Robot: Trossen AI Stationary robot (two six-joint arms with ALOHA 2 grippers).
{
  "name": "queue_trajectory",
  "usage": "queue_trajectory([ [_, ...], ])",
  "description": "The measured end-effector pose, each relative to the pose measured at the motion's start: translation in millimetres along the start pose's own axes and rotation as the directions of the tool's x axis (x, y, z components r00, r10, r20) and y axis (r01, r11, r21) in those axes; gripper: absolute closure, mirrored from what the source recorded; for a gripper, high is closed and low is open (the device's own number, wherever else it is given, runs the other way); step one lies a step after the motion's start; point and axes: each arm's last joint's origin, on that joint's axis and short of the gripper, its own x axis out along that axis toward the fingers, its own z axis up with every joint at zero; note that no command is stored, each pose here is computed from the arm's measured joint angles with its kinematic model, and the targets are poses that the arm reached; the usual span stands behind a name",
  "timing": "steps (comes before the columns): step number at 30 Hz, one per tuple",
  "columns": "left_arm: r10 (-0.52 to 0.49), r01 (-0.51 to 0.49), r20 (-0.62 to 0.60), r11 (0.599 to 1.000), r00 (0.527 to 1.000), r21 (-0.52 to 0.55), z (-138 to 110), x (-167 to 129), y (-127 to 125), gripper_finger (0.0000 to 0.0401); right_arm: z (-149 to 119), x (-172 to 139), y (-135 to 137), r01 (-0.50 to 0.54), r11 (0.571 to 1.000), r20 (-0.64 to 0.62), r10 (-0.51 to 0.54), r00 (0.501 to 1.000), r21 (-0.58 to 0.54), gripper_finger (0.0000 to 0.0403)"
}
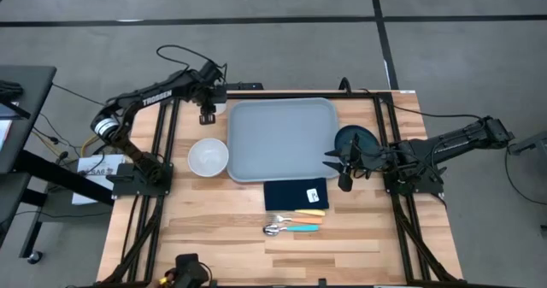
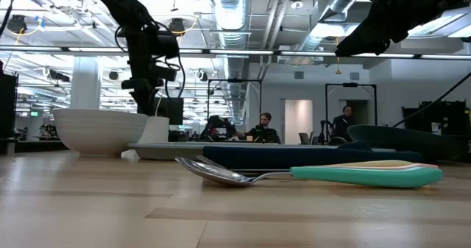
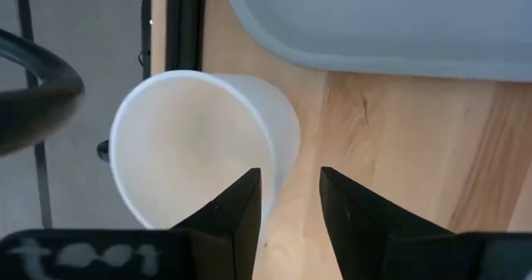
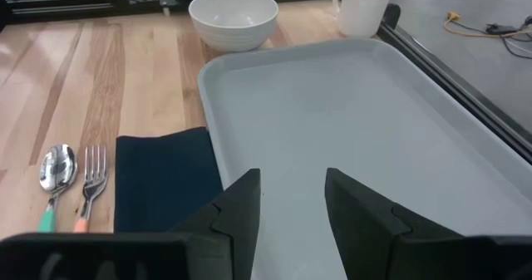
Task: Set up tray
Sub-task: Put the white mug on the gray serving tray
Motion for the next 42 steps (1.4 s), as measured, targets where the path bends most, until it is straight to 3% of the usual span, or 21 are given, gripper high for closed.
queue_trajectory([
  [24, 0.042, -0.040, -0.043, 0.998, 0.998, 0.042, 2.8, 12.9, 3.8, 0.0287, -0.1, 0.0, 0.0, 0.000, 1.000, 0.000, 0.000, 1.000, -0.001, 0.0274],
  [29, 0.043, -0.041, -0.045, 0.998, 0.998, 0.043, 2.7, 12.9, 3.8, 0.0313, 0.0, 0.0, 0.0, 0.000, 1.000, 0.000, 0.000, 1.000, -0.001, 0.0274],
  [37, 0.029, -0.027, -0.048, 0.999, 0.998, 0.045, 2.2, 12.9, 2.7, 0.0389, -0.2, 0.0, 0.0, 0.000, 1.000, -0.001, 0.000, 1.000, -0.001, 0.0274],
  [42, 0.020, -0.016, -0.061, 0.997, 0.998, 0.076, 1.2, 12.8, 1.6, 0.0391, -0.1, 0.0, 0.0, 0.000, 1.000, 0.000, 0.000, 1.000, -0.001, 0.0274],
])
